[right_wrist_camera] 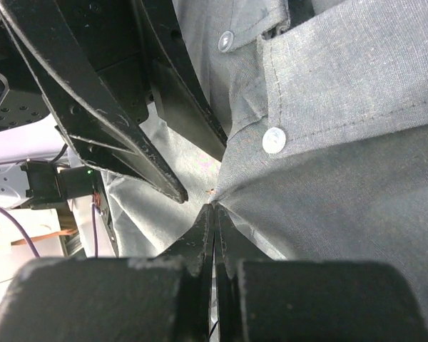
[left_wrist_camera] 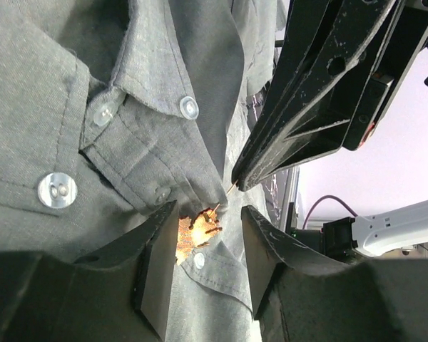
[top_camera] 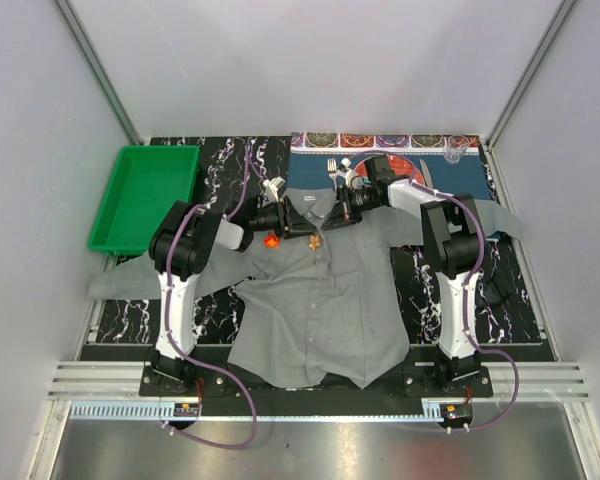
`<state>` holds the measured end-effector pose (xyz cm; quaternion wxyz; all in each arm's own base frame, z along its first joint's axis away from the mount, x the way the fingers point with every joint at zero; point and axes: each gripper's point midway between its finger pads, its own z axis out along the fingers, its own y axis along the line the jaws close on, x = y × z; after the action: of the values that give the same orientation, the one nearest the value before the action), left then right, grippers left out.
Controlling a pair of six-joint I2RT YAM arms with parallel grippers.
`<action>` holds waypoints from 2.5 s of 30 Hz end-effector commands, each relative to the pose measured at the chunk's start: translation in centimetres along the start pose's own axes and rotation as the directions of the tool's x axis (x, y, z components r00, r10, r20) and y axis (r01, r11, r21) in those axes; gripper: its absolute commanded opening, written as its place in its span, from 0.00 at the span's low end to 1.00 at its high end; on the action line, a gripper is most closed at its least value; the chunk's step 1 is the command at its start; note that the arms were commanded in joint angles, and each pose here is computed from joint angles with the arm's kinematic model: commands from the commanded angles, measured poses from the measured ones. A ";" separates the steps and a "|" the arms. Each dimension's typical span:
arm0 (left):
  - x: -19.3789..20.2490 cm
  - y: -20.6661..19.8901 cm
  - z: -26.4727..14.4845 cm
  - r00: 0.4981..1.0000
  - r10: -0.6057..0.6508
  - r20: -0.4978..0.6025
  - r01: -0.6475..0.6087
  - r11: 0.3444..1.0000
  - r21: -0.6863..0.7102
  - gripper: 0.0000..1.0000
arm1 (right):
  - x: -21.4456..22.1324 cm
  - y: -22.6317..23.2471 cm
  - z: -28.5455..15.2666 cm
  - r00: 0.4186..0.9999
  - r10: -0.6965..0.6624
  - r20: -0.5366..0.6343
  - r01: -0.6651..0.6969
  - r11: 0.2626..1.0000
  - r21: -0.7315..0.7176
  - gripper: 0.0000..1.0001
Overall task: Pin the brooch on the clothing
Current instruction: Pin the brooch to the clothes.
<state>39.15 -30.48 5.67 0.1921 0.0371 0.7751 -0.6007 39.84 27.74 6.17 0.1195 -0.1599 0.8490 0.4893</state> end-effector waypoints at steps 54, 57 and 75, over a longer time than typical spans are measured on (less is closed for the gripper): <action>0.7 -0.3 -0.5 0.999 -0.001 0.048 0.008 0.989 -0.145 0.39 | -0.9 -2.4 -2.9 0.994 -0.076 0.076 0.055 0.968 0.245 0.00; 0.7 0.0 -0.2 0.999 -0.006 0.048 0.013 0.989 -0.147 0.38 | -0.8 -2.2 -2.9 0.995 -0.072 0.074 0.053 0.969 0.242 0.00; 1.4 0.5 1.1 0.997 -0.041 0.073 0.051 0.986 -0.156 0.24 | -0.8 -1.7 -3.0 0.993 -0.088 0.073 0.069 0.969 0.235 0.00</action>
<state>36.89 -30.87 3.46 0.1801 -0.0138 0.8293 -0.5288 40.69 24.07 3.74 0.1581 -0.1333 0.8994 0.3850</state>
